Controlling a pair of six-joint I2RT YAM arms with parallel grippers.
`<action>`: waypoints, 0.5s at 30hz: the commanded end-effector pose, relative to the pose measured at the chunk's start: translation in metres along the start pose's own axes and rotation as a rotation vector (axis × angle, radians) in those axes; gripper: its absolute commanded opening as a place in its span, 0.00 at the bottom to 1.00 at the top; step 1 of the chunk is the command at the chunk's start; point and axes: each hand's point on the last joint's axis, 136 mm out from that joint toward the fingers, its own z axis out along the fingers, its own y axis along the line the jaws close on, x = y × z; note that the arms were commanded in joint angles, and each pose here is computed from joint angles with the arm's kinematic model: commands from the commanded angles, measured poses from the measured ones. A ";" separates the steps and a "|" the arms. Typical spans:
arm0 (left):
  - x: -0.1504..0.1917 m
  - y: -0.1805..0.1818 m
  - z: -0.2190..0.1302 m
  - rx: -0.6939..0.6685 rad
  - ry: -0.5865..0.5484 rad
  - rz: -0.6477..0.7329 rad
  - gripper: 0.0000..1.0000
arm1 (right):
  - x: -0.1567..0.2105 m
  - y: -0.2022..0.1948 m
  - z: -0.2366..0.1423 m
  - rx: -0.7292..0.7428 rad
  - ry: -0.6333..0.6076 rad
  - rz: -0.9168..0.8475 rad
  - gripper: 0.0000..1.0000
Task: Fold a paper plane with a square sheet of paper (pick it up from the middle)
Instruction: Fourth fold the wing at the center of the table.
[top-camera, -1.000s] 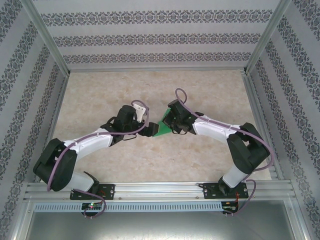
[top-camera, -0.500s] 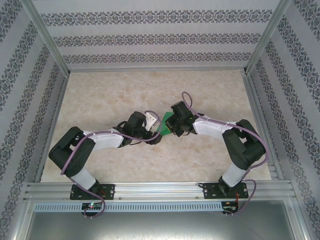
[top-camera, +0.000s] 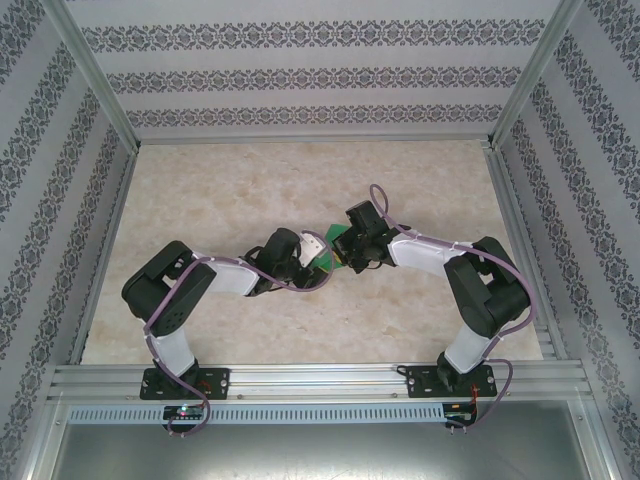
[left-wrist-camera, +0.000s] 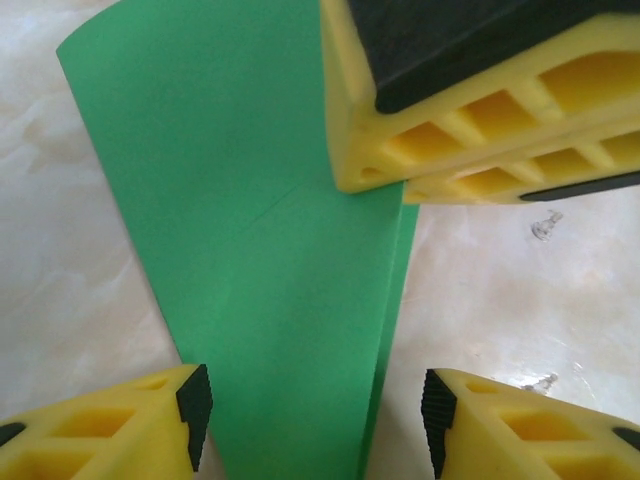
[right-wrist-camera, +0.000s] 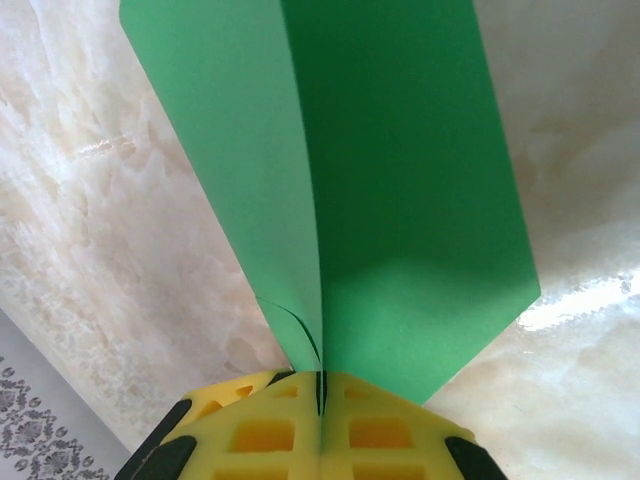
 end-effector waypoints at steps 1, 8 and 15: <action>-0.030 -0.001 0.002 -0.010 -0.095 0.069 0.58 | 0.000 -0.006 0.002 0.025 0.026 0.029 0.07; -0.031 -0.001 0.003 -0.010 -0.103 0.072 0.43 | 0.001 -0.007 0.003 0.029 0.039 0.034 0.12; -0.027 0.000 0.004 -0.014 -0.091 0.061 0.29 | 0.003 -0.002 0.003 0.020 0.055 0.020 0.26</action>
